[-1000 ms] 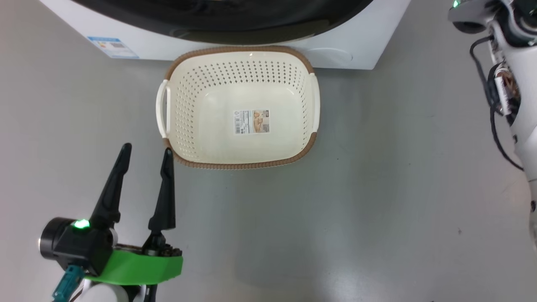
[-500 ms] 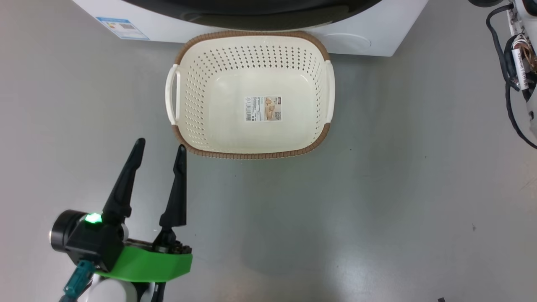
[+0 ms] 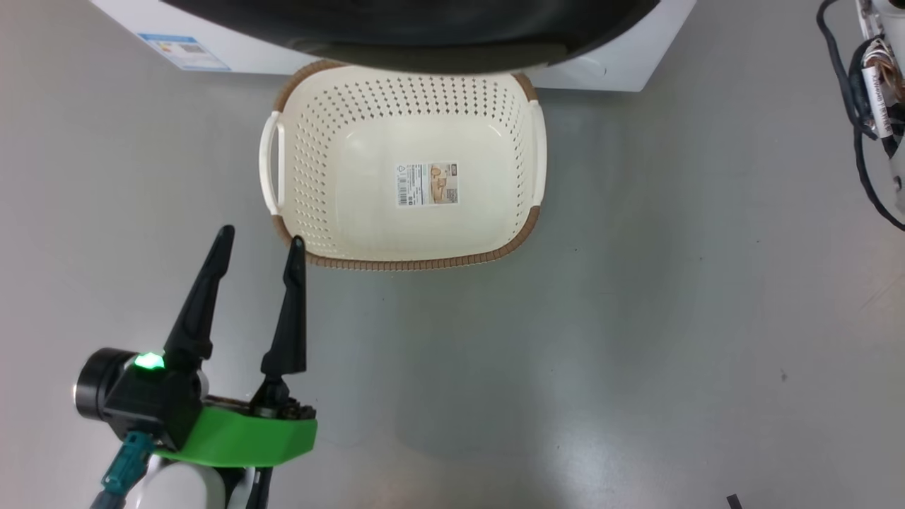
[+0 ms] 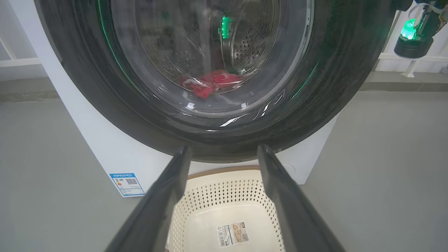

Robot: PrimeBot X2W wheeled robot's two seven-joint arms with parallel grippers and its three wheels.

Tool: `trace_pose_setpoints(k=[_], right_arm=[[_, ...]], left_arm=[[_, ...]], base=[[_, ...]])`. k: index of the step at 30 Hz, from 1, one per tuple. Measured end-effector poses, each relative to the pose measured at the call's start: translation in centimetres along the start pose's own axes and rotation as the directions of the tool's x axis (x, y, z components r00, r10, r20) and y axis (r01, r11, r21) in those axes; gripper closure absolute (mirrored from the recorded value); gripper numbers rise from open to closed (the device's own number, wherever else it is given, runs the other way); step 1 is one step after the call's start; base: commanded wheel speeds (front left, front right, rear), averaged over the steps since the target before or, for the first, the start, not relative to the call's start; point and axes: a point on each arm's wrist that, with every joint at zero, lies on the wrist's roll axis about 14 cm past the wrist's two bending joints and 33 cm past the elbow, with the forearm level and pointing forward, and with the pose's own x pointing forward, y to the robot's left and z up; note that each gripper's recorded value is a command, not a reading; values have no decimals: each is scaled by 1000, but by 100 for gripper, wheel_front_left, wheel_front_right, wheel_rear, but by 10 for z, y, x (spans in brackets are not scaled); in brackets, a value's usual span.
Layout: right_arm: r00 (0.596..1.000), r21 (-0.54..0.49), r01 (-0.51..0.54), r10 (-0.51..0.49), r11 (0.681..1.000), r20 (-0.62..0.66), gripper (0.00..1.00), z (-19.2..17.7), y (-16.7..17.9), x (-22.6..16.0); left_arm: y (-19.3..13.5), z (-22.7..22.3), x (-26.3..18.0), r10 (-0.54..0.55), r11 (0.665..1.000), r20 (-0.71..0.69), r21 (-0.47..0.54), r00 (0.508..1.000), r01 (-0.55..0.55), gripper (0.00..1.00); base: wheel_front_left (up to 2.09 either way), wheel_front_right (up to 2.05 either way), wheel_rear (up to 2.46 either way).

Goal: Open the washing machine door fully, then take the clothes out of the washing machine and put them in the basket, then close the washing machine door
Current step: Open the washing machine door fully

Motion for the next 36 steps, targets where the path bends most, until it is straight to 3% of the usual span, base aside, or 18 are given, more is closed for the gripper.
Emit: trace_pose_setpoints(k=[19, 30, 31, 32, 33, 34, 36], right_arm=[[984, -44, -6, -2, 999, -176, 100, -53, 20, -14], [983, -32, 8, -14, 999, -183, 100, -64, 21, -25], [986, -31, 11, -16, 999, -167, 68, -62, 21, -26], [989, -32, 16, -21, 999, -146, 53, -59, 20, -27], [992, -40, 27, -31, 999, -121, 24, -56, 18, -27], [994, -52, 37, -42, 998, -98, 1, -53, 16, -28], [997, -64, 54, -57, 997, -46, 0, -47, 12, -30]], left_arm=[[-5, 23, -2, -10, 1000, 58, -11, 998, 10, 0], [-4, 34, -6, -1, 1000, 83, -22, 997, 3, 0], [-4, 35, -6, 0, 1000, 86, -23, 996, 2, 0], [-4, 35, -6, 0, 1000, 88, -23, 996, 2, 0], [-4, 36, -6, 0, 1000, 90, -23, 996, 2, 0], [-3, 37, -5, 2, 1000, 92, -24, 996, 0, 0], [-3, 37, -5, 3, 1000, 94, -25, 996, -1, 0]], base=[[0, 0, 0], [0, 0, 0], [0, 0, 0], [0, 0, 0], [0, 0, 0], [0, 0, 0], [0, 0, 0]])
